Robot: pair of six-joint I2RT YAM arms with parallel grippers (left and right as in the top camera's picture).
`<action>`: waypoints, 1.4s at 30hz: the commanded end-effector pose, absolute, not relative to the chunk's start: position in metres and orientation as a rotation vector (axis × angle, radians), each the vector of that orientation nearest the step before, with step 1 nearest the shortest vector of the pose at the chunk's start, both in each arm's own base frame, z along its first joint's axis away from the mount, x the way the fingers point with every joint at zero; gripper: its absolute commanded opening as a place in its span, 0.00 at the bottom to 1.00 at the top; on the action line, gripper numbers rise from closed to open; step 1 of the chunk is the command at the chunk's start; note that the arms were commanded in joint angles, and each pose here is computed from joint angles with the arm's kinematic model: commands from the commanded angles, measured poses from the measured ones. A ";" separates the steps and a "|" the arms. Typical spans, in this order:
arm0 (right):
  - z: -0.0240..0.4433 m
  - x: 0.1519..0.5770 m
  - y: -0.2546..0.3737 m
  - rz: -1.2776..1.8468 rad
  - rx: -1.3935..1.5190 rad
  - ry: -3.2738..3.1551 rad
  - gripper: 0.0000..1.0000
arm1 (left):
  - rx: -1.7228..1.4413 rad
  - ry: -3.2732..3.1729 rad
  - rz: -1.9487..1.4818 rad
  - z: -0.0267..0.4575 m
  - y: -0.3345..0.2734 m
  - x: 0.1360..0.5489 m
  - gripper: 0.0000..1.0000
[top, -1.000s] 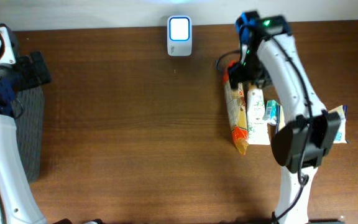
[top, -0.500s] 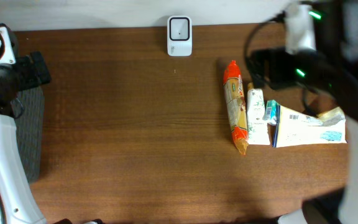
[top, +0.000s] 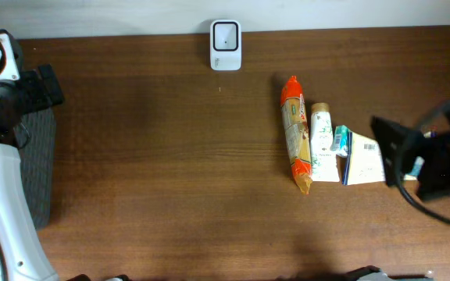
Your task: Scan the item barcode
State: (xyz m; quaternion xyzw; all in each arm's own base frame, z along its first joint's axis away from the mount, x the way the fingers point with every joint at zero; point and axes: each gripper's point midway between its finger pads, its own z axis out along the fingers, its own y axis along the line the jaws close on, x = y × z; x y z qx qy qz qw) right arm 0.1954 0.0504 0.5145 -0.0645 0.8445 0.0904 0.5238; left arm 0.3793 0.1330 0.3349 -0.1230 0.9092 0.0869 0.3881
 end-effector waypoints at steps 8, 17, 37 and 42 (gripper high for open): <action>0.494 0.192 0.007 -0.014 -0.022 2.019 0.99 | -0.295 2.299 0.237 0.342 0.134 0.379 0.99; 0.419 0.214 -0.009 -0.031 0.086 1.817 0.99 | -0.295 2.298 0.237 0.342 0.134 0.379 0.99; 0.228 0.236 0.007 -0.058 -0.131 1.577 0.99 | -0.295 2.299 0.237 0.342 0.134 0.379 0.99; 0.205 0.236 0.007 -0.057 -0.131 1.594 0.99 | -0.295 2.299 0.237 0.342 0.134 0.379 0.99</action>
